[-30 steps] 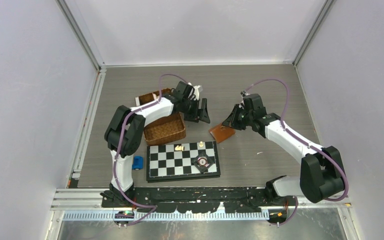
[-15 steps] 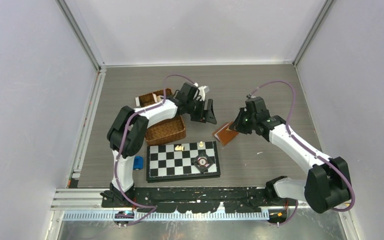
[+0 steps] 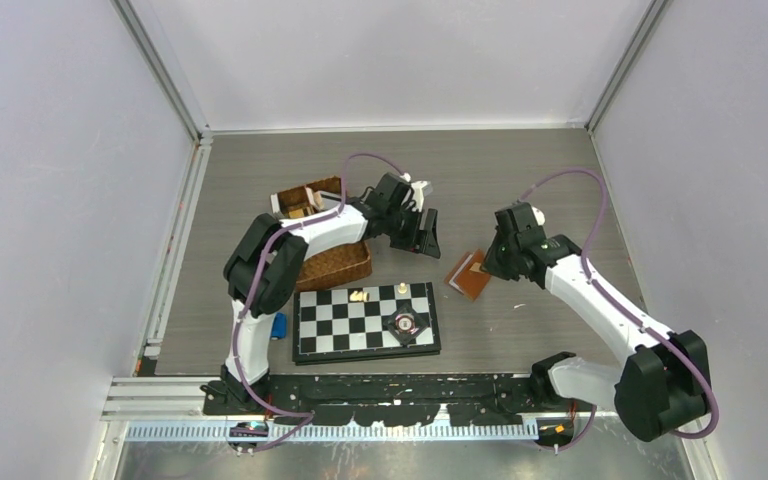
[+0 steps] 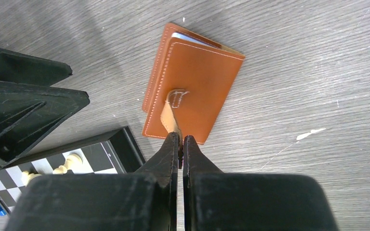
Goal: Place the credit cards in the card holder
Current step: Open the card holder at the center of the board.
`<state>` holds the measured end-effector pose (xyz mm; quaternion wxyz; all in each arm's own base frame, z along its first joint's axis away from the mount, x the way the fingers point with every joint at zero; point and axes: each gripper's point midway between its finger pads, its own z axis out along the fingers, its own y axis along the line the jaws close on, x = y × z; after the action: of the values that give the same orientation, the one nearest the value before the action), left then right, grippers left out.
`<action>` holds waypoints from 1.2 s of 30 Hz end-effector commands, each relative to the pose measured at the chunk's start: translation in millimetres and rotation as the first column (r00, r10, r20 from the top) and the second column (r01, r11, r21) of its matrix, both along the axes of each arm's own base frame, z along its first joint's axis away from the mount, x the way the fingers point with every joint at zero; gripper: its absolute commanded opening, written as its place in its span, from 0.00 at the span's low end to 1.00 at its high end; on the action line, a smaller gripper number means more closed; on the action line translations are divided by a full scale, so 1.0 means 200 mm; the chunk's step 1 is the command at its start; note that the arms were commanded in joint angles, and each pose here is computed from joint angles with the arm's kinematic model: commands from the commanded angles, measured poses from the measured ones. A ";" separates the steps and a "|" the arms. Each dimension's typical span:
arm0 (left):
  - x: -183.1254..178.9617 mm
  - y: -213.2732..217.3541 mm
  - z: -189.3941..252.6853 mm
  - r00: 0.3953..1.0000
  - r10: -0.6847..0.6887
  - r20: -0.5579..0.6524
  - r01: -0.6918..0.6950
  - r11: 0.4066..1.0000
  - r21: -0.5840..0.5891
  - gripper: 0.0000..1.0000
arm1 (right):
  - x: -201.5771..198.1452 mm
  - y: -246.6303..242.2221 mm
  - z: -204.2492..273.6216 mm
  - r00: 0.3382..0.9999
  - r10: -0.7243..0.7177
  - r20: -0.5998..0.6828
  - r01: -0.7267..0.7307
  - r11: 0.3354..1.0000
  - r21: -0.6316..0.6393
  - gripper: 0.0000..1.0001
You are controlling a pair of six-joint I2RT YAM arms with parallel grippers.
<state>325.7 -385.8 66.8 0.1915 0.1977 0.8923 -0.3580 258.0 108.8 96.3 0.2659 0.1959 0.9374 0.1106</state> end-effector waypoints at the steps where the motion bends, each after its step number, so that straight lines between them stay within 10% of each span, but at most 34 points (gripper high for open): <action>1: 0.07 -0.03 0.10 0.998 0.017 0.068 -0.016 1.000 -0.022 0.65 | 0.05 -0.01 0.12 0.997 -0.013 0.079 0.013 1.000 0.006 0.00; 18: 0.10 0.24 0.39 0.977 0.142 0.159 -0.133 0.989 -0.066 0.60 | 0.48 0.57 0.38 0.930 0.253 0.266 -0.306 0.935 0.180 0.01; 36: 0.18 0.22 0.27 0.981 0.137 0.140 -0.137 0.991 -0.016 0.58 | 0.31 0.16 -0.08 0.994 0.100 0.050 -0.106 0.986 0.133 0.00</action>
<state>350.5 -331.6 116.4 0.2668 0.1507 0.8927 -0.3305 319.0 140.7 68.0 0.2426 0.1668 0.9401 0.1718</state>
